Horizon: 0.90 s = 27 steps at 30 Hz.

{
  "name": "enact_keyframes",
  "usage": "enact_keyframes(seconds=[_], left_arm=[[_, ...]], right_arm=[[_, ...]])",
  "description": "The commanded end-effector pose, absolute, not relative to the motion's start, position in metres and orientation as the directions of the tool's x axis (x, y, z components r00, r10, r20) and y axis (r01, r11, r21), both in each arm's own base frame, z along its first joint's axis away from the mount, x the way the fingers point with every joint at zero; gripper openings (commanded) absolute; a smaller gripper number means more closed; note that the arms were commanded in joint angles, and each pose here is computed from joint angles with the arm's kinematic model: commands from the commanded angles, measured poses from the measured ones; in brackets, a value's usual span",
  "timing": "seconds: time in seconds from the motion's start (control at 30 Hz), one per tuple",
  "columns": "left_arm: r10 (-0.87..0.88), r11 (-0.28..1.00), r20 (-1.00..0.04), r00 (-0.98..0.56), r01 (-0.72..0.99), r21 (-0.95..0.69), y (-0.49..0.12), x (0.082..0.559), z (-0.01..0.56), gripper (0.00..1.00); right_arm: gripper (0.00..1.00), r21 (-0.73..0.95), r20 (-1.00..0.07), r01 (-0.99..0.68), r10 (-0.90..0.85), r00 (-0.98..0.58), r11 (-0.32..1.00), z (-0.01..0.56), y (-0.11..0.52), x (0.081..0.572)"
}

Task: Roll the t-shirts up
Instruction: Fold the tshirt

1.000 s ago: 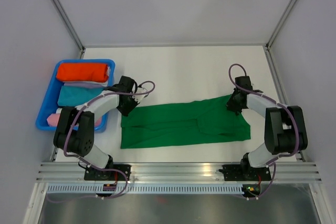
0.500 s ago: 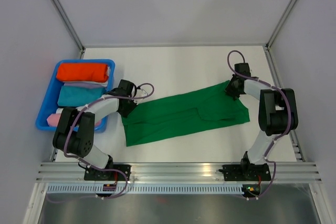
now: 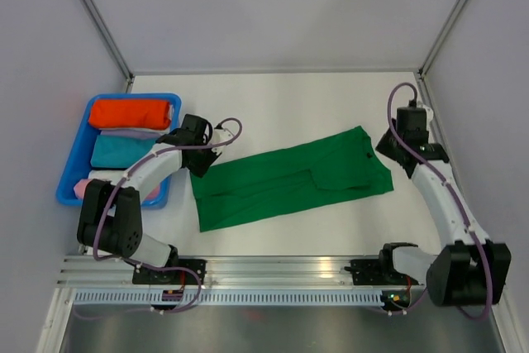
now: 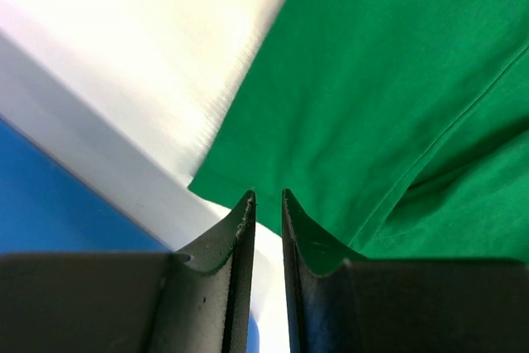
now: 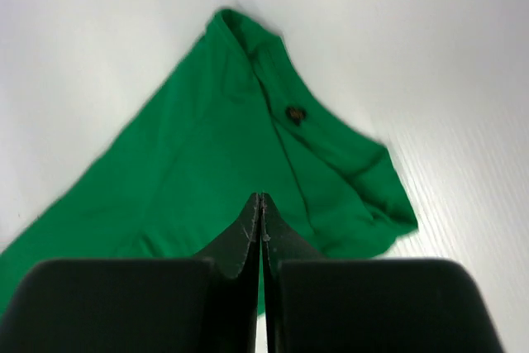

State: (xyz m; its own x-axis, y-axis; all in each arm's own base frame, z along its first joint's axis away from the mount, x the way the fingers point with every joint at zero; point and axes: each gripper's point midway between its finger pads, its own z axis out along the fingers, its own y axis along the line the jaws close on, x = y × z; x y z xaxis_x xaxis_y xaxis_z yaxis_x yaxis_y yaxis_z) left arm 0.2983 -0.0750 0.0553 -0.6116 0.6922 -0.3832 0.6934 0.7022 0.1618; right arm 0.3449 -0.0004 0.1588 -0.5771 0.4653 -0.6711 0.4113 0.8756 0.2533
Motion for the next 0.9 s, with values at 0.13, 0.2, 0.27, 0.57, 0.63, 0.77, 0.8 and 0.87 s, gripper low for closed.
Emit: enact_keyframes(seconds=[0.13,0.2,0.27,0.57,0.63,0.77,0.8,0.87], left_arm=[[0.679,0.714,-0.414,-0.606,0.676,0.181,-0.074,0.303,0.082,0.24],[0.678,0.715,-0.422,-0.602,0.673,0.189,-0.075,0.306,0.088,0.24],[0.669,0.723,-0.433,-0.604,0.664,0.19,-0.077,0.309,0.094,0.24],[0.652,0.744,-0.441,-0.617,0.633,0.214,-0.067,0.296,0.108,0.25],[0.652,0.745,-0.433,-0.623,0.632,0.213,-0.065,0.291,0.106,0.25],[0.652,0.747,-0.413,-0.636,0.633,0.204,-0.063,0.285,0.099,0.25],[0.646,0.753,-0.409,-0.645,0.628,0.197,-0.063,0.283,0.098,0.25],[0.641,0.757,-0.402,-0.654,0.625,0.19,-0.062,0.281,0.095,0.25]], right_arm=[[0.0,0.289,-0.504,0.568,0.626,-0.595,0.771,0.078,0.008,0.242],[0.01,0.284,-0.502,0.593,0.644,-0.578,0.754,0.066,0.005,0.235],[0.0,0.286,-0.463,0.62,0.672,-0.578,0.73,0.045,0.005,0.226],[0.0,0.203,-0.412,0.695,0.704,-0.579,0.69,-0.006,-0.012,0.246],[0.0,0.197,-0.445,0.698,0.697,-0.562,0.689,-0.001,-0.021,0.271],[0.0,0.211,-0.481,0.668,0.671,-0.564,0.714,0.013,-0.026,0.339],[0.0,0.221,-0.49,0.657,0.664,-0.565,0.721,0.017,-0.028,0.374],[0.0,0.24,-0.491,0.644,0.664,-0.565,0.726,0.021,-0.027,0.413]])
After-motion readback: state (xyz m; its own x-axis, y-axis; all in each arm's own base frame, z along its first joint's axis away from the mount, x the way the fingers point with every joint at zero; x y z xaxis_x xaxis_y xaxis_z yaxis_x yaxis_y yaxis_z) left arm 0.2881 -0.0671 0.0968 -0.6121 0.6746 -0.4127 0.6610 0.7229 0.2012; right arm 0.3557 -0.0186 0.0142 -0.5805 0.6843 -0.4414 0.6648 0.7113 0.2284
